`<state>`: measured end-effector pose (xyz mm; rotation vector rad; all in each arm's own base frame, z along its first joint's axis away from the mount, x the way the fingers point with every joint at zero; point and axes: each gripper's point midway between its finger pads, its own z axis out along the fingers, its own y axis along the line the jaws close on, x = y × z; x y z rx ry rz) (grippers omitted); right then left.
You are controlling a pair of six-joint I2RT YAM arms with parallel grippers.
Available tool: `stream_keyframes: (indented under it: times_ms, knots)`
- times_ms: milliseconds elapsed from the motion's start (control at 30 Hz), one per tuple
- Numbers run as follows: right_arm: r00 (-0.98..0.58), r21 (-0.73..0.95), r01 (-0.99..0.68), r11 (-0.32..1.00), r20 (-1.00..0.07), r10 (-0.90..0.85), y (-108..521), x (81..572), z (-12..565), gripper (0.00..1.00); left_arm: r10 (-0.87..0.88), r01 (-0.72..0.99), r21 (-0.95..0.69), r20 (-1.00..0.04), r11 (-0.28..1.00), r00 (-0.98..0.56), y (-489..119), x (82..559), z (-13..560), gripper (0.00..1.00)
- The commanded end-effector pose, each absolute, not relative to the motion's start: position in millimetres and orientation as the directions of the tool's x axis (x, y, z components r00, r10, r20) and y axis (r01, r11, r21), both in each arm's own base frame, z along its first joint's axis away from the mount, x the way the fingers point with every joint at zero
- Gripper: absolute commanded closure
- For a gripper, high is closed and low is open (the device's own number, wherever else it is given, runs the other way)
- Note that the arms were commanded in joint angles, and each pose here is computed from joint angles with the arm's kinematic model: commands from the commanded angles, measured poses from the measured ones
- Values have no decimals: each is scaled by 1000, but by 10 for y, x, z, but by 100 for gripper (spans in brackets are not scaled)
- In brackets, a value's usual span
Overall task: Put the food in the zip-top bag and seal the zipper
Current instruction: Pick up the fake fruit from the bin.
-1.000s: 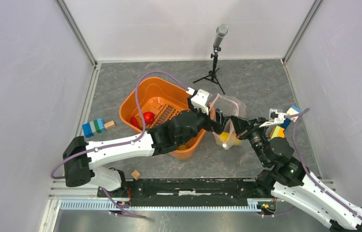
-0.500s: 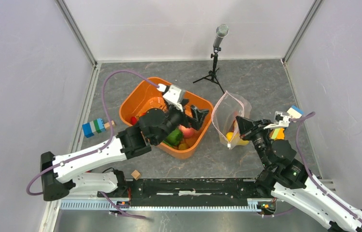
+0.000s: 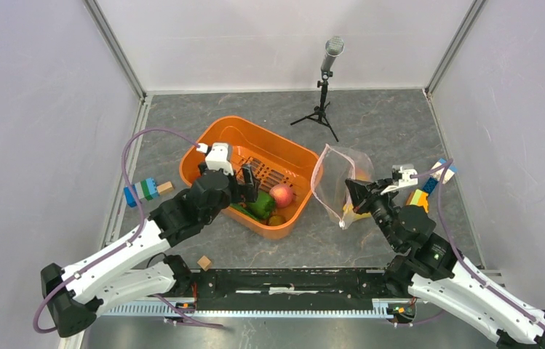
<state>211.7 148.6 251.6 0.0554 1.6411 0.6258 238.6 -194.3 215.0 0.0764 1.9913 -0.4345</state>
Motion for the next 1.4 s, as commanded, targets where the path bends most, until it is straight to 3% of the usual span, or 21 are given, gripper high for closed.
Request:
stream_keyframes:
  times_ms: [0, 133, 300, 600, 1000, 1300, 1367]
  knots:
    - [-85, 301, -426, 853, -952, 293, 1564, 2102, 2633, 100, -245, 146, -337, -866, 930, -436, -1827, 2480, 2221, 0]
    - [35, 158, -490, 857, -979, 200, 1574, 2077, 2612, 100, -220, 88, -292, -857, 952, -466, -1781, 2652, 2178, 0]
    - [133, 56, -435, 899, -983, 125, 1409, 2120, 2557, 100, -169, 24, -216, -823, 976, -542, -1746, 2840, 2038, 0]
    - [121, 5, -373, 928, -991, 54, 1303, 2178, 2327, 100, -143, -21, -177, -712, 984, -687, -1900, 3063, 1643, 0]
    - [119, -9, -401, 916, -992, 42, 1356, 2163, 2376, 100, -357, -501, -23, -730, 865, -583, -1150, 3533, 1154, 0]
    - [88, -22, -373, 927, -996, 12, 1322, 2195, 2308, 100, -300, -494, 104, -683, 863, -666, -1043, 3580, 874, 0]
    - [83, -25, -367, 930, -997, 6, 1312, 2201, 2316, 100, -291, -490, 118, -678, 863, -675, -1029, 3557, 836, 8]
